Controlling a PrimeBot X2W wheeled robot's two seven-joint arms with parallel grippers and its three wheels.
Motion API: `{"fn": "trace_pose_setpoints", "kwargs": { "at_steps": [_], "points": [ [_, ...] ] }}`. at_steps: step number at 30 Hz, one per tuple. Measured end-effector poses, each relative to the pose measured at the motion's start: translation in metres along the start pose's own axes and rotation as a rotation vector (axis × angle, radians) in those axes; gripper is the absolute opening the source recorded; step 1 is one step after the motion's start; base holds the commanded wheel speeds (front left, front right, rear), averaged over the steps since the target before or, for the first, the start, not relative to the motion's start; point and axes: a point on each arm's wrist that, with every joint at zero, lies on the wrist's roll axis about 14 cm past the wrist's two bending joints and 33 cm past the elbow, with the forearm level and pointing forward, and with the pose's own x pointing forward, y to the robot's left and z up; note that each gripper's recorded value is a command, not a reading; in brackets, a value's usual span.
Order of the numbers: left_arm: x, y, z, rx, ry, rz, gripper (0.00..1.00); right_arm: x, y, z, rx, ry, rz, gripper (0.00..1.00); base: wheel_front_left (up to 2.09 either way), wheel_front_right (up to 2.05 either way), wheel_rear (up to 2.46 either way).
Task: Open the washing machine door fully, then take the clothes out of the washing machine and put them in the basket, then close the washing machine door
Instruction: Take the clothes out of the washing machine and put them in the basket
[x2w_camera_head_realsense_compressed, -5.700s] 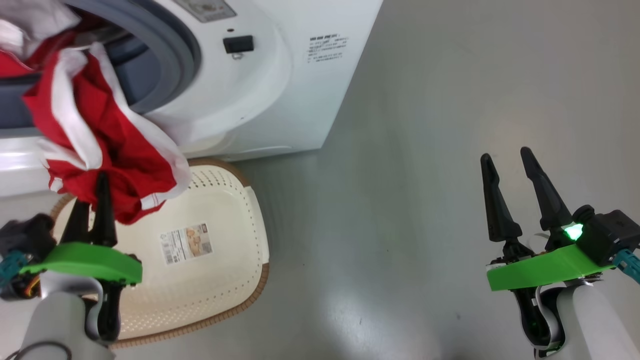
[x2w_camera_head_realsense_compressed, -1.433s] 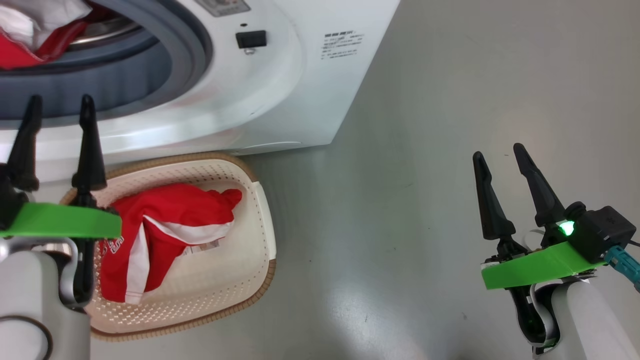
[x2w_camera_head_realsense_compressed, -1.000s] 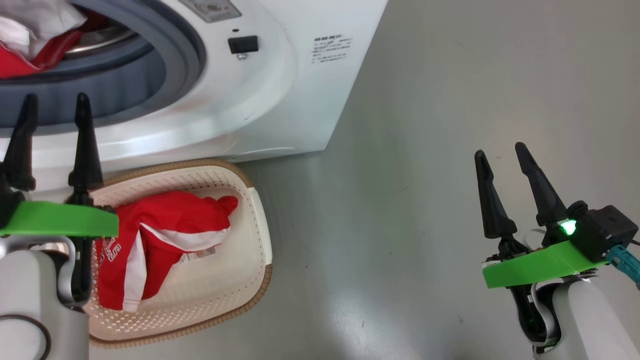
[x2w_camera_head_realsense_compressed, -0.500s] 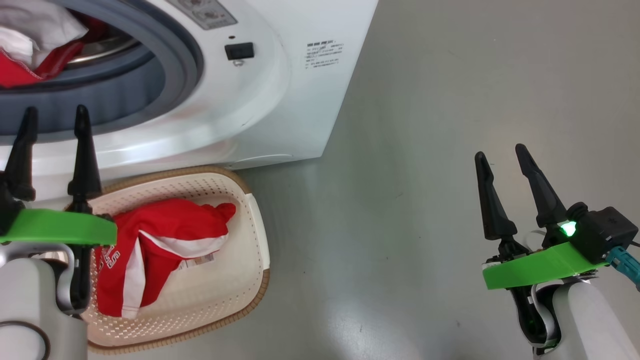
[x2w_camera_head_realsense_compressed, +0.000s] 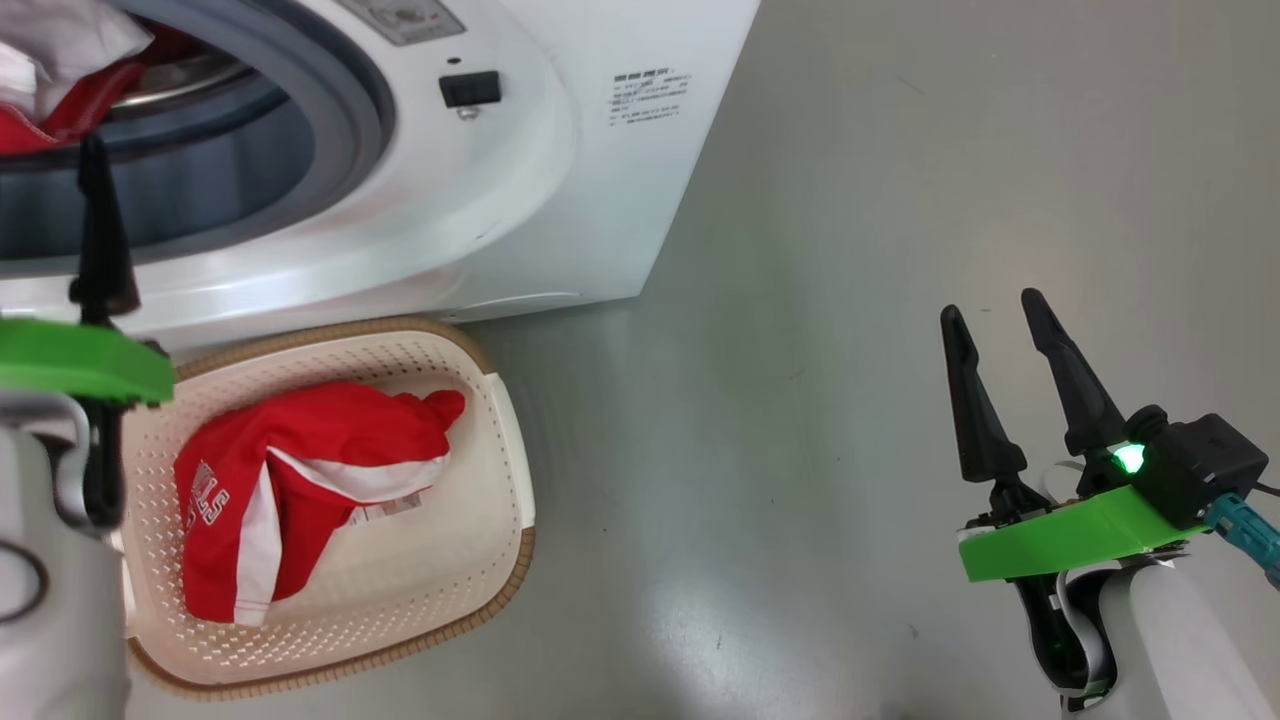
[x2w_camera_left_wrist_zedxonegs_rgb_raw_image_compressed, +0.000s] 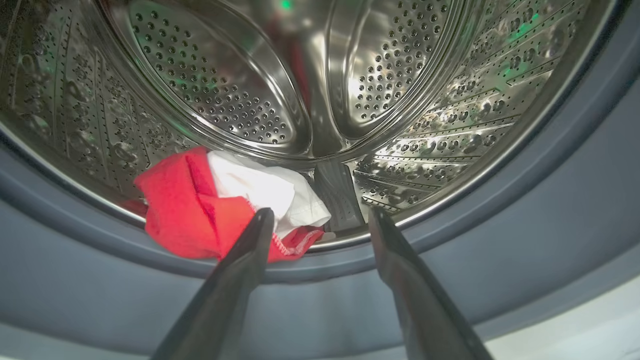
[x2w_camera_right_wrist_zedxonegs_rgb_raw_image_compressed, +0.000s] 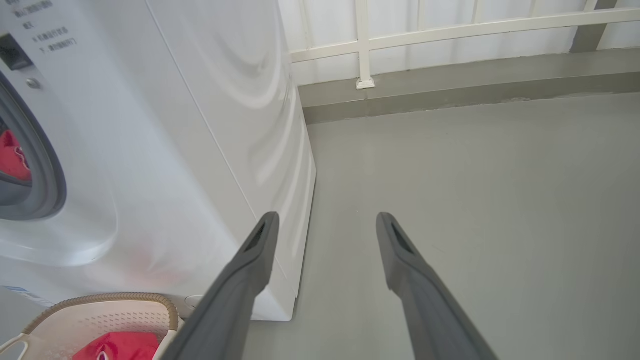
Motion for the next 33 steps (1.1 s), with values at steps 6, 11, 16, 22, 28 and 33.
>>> {"fn": "trace_pose_setpoints", "kwargs": {
  "at_steps": [6, 11, 16, 22, 28, 33],
  "points": [
    [0.023, 0.001, -0.004, 0.022, 0.033, 0.007, 1.00, 0.001, -0.001, -0.006, 0.000, 0.014, -0.002, 1.00, 0.00, 0.00, 0.00],
    [0.040, 0.010, -0.008, 0.041, 0.066, 0.050, 1.00, 0.002, -0.003, -0.011, 0.015, 0.025, -0.010, 1.00, 0.00, 0.00, 0.00],
    [0.055, 0.014, -0.012, 0.051, 0.099, 0.068, 1.00, 0.004, -0.005, -0.014, 0.013, 0.033, -0.014, 1.00, 0.00, 0.00, 0.00],
    [0.065, 0.018, -0.029, 0.078, 0.178, 0.084, 1.00, 0.002, -0.010, -0.018, 0.009, 0.043, -0.026, 1.00, 0.00, 0.00, 0.00],
    [0.067, 0.021, -0.040, 0.110, 0.234, 0.093, 1.00, 0.005, -0.011, -0.014, 0.012, 0.030, -0.029, 1.00, 0.00, 0.00, 0.00],
    [0.066, 0.021, -0.046, 0.121, 0.263, 0.089, 0.09, 0.005, -0.011, -0.013, 0.012, 0.029, -0.030, 1.00, 0.00, 0.00, 0.00]
  ]
}}
